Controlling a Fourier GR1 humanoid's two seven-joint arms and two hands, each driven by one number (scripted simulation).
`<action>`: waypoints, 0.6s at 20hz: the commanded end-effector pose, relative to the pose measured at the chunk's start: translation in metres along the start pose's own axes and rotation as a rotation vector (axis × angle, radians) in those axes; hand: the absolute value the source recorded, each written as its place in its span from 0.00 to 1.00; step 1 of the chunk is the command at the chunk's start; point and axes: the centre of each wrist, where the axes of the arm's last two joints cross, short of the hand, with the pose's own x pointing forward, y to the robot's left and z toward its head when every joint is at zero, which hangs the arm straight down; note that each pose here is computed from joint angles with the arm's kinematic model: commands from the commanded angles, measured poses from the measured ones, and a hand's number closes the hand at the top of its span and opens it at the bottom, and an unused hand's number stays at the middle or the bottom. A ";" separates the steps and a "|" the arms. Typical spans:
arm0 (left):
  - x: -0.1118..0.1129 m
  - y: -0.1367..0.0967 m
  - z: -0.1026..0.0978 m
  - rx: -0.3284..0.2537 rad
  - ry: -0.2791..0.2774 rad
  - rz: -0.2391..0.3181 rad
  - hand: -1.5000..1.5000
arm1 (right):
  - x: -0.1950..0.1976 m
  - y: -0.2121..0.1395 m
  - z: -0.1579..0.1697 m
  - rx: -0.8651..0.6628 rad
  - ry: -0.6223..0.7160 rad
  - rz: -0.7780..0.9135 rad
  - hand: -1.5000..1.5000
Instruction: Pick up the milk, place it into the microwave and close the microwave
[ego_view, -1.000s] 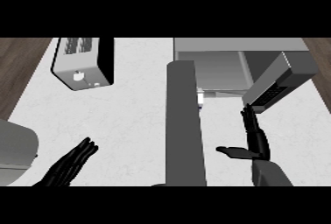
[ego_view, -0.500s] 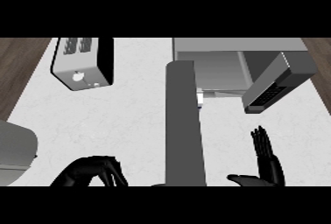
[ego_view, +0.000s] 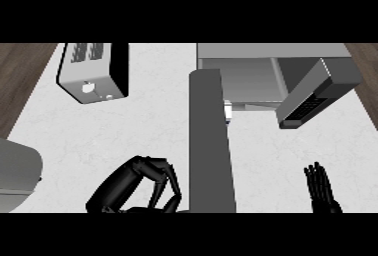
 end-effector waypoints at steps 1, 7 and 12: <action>-0.002 -0.008 -0.032 -0.141 0.053 -0.018 1.00 | 0.020 -0.031 0.021 0.029 -0.040 -0.023 0.00; -0.035 -0.045 -0.060 -0.213 0.035 -0.089 1.00 | 0.028 -0.020 0.041 0.027 -0.056 -0.033 0.00; -0.022 -0.102 -0.075 -0.237 0.046 -0.165 1.00 | 0.048 -0.026 0.025 0.076 -0.126 -0.073 0.00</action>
